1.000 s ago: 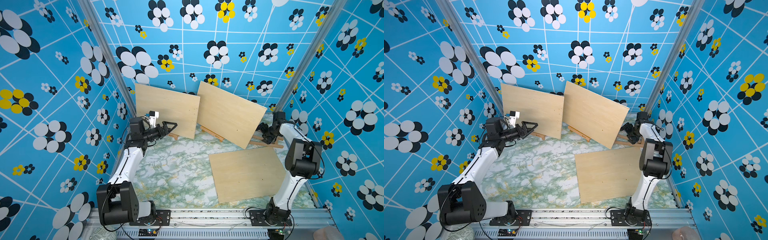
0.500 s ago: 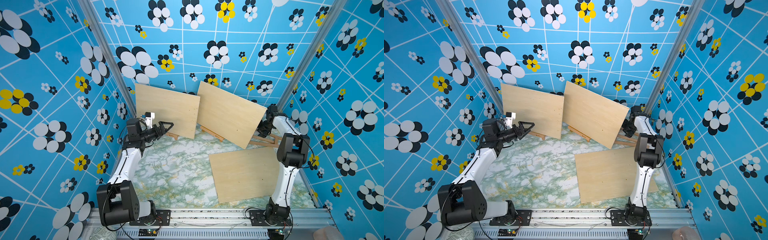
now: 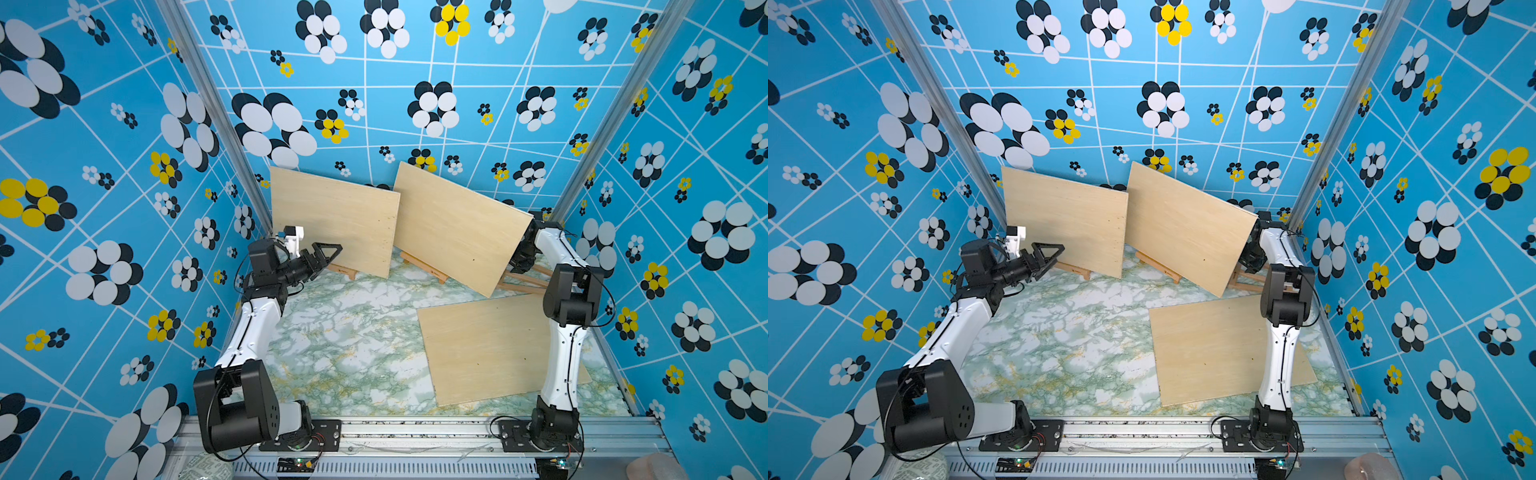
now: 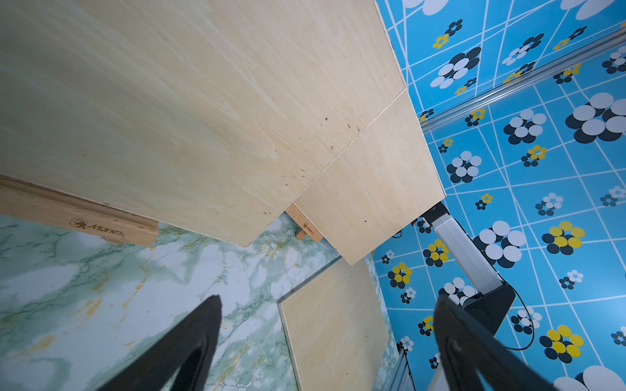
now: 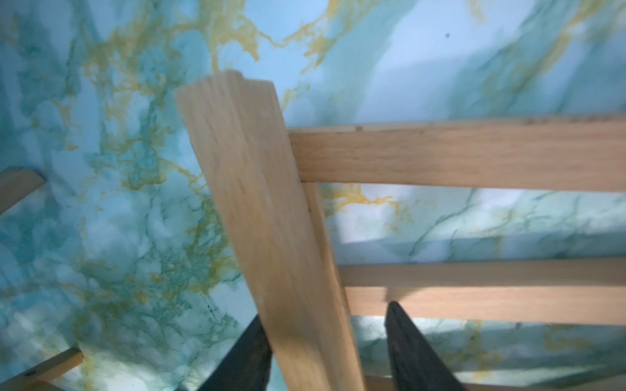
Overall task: Assemble the easel
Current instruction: Pick up the easel at the center of the board.
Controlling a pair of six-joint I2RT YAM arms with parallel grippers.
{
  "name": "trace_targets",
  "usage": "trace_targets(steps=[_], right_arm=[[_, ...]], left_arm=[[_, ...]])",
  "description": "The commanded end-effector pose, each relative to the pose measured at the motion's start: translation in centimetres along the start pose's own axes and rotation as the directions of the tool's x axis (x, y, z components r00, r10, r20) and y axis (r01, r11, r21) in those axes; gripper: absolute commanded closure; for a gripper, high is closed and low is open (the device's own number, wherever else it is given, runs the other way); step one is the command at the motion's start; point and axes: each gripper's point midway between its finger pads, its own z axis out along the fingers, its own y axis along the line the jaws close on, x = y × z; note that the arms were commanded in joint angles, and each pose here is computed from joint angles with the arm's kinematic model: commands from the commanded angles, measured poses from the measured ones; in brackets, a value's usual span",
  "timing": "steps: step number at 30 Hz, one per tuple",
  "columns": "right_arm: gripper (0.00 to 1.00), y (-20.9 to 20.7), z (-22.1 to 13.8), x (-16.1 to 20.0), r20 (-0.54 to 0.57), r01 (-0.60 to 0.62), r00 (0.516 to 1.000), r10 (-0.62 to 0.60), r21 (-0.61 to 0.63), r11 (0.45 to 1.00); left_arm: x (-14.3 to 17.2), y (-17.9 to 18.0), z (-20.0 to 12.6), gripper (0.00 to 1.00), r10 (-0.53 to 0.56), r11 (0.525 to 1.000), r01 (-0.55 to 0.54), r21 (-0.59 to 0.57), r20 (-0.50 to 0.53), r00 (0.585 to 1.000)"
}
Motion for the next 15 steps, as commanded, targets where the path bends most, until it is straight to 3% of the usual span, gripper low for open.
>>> trace_targets(steps=[1, 5, 10, 15], right_arm=[[0.6, -1.1, 0.0, 0.6, -0.017, 0.006, 1.0, -0.005, 0.065, 0.998], [0.66, -1.9, -0.9, 0.2, 0.006, -0.004, 1.0, 0.004, 0.079, 0.997], [0.96, -4.0, -2.4, -0.2, 0.039, -0.019, 0.999, 0.015, 0.107, 0.994], [1.0, -5.2, -6.1, -1.0, 0.129, -0.027, 0.992, 0.007, 0.155, 0.988]], left_arm=[[-0.4, -0.1, -0.4, 0.01, 0.022, 1.0, -0.022, 0.002, 0.029, 0.999], [-0.6, -0.1, -0.3, 0.01, 0.015, 1.0, -0.016, 0.009, 0.038, 0.999], [-0.7, -0.2, -0.3, 0.01, 0.016, 1.0, -0.017, 0.015, 0.039, 0.999], [-0.6, -0.3, -0.2, 0.01, 0.022, 1.0, -0.022, 0.01, 0.047, 0.999]])
